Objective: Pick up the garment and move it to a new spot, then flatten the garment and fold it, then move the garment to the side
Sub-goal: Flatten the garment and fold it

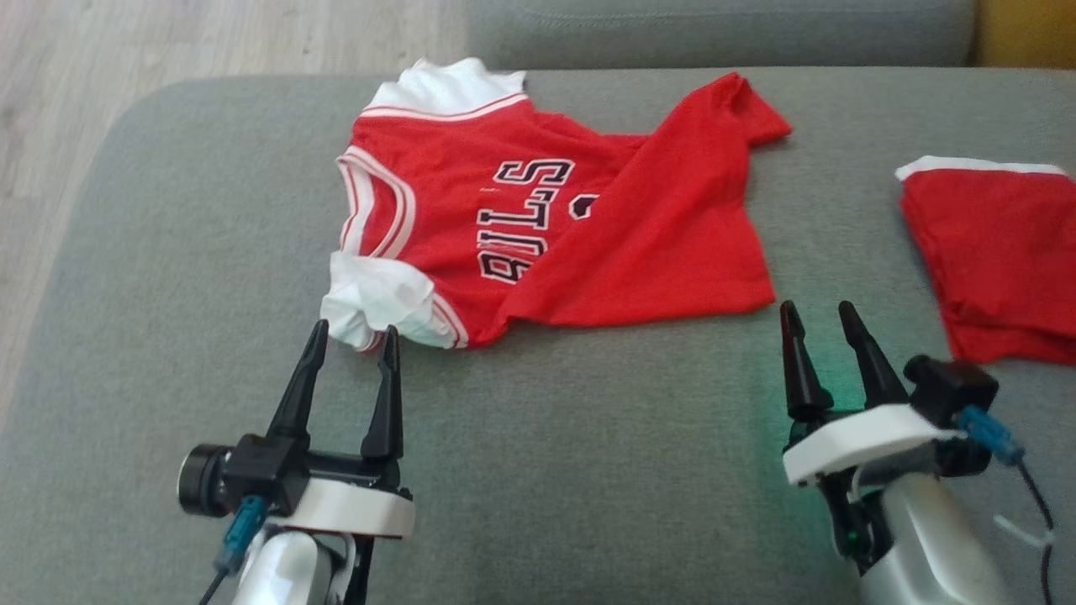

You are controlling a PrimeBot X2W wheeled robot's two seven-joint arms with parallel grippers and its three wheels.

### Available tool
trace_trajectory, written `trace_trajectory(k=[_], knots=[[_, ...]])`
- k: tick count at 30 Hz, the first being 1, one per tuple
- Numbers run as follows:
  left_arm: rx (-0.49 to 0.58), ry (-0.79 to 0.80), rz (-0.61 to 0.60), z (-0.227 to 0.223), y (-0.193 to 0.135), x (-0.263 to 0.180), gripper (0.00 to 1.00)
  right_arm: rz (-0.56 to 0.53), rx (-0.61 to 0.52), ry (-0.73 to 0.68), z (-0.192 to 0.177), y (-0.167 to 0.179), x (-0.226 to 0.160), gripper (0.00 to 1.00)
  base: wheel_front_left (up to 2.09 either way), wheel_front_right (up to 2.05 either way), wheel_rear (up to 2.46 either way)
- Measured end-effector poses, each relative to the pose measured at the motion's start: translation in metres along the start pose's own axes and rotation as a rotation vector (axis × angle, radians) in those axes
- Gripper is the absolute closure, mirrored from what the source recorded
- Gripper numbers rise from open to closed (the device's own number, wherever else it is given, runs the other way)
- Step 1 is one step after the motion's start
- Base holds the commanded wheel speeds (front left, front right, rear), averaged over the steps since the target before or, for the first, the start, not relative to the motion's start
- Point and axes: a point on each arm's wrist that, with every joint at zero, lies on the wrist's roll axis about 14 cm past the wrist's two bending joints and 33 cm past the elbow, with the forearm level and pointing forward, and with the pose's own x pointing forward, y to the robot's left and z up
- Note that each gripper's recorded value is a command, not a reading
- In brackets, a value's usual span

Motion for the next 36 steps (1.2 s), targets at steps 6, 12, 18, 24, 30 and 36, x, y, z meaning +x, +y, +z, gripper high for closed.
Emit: trace_trajectory(k=[6,12,18,24,30,36], knots=[[-0.003,0.015,0.015,-0.005,0.007,0.000,0.00,-0.025,0.027,0.119,-0.022,-0.007,0.019,0.00,0.00,0.00,0.00],[0.002,0.033,0.055,-0.010,0.022,-0.002,0.00,-0.032,0.039,0.270,-0.058,-0.007,0.041,0.00,0.00,0.00,0.00],[0.004,0.047,0.072,-0.014,0.027,-0.006,0.00,-0.005,-0.004,0.310,-0.067,0.001,0.058,1.00,0.00,0.00,0.00],[0.003,0.038,0.070,-0.011,0.026,-0.003,0.00,-0.048,-0.016,0.284,-0.063,-0.012,0.052,1.00,0.00,0.00,0.00],[0.001,0.016,0.051,-0.005,0.018,0.002,0.00,-0.170,-0.031,0.224,-0.044,-0.053,0.035,1.00,0.00,0.00,0.00],[-0.001,-0.004,0.016,0.002,0.006,0.005,0.00,-0.256,-0.066,0.187,-0.035,-0.083,0.006,1.00,0.00,0.00,0.00]])
